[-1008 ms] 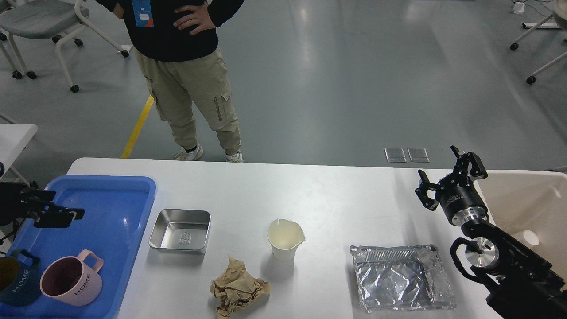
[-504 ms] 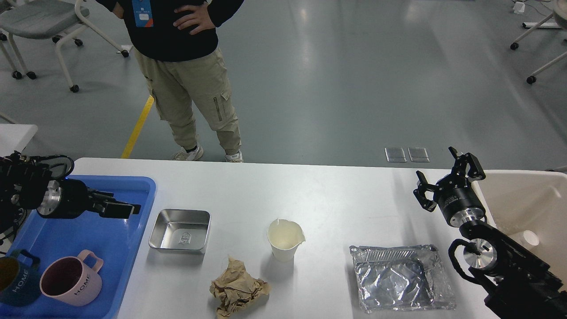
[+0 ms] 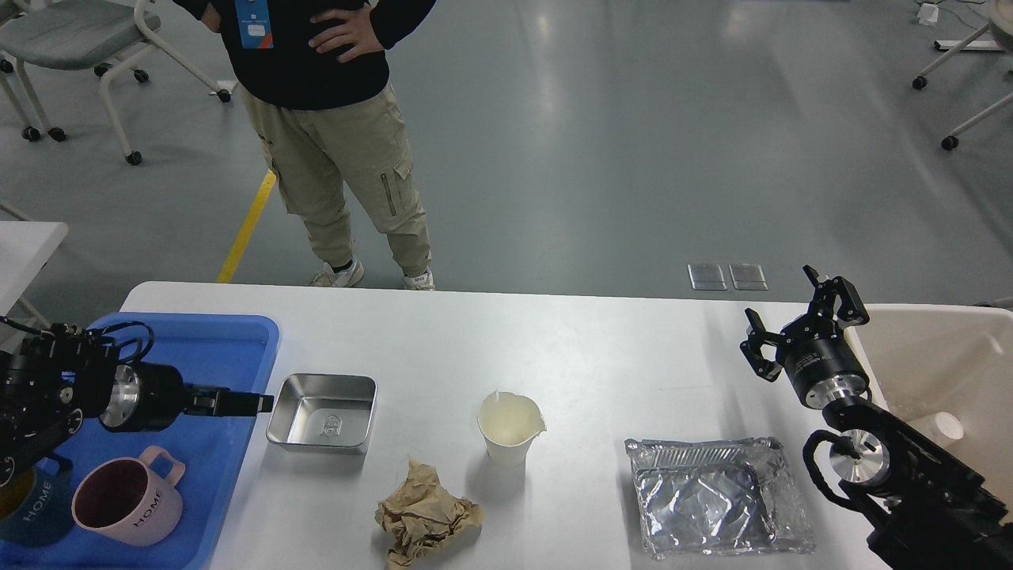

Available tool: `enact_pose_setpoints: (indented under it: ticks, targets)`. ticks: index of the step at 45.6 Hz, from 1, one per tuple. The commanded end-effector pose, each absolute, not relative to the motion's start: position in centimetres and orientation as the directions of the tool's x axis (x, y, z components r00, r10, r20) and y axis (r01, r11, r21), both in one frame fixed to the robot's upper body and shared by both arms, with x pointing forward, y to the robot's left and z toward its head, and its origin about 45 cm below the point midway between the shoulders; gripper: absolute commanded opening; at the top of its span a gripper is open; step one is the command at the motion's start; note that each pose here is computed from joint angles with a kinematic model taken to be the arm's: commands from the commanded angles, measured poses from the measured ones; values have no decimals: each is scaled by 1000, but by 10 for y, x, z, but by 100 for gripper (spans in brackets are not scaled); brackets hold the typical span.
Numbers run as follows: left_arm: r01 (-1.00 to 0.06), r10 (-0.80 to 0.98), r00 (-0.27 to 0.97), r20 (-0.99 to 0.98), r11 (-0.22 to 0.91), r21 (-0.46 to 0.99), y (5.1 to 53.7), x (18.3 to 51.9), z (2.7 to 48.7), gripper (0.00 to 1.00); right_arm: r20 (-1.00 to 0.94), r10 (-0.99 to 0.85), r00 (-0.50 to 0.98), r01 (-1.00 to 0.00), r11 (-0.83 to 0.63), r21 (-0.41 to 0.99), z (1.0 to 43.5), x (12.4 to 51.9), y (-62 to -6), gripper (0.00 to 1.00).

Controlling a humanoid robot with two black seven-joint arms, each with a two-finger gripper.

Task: Tidy desktop
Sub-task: 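Extend the left gripper toward the small stainless steel tray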

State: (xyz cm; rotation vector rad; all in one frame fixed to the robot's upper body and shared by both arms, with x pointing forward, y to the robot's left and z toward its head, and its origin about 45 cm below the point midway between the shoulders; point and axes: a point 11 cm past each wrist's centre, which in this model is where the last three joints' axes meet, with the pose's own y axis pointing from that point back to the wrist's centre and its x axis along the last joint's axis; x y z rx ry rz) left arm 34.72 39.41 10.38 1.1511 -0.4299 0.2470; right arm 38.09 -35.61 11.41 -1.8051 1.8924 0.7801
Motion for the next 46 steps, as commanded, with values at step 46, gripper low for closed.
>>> enact_pose_setpoints:
  ticks: [46]
  targets:
    - [-377, 3, 901, 434, 499, 780, 351, 352, 84, 86, -631, -771, -83, -993, 14, 114, 116, 381, -363, 100]
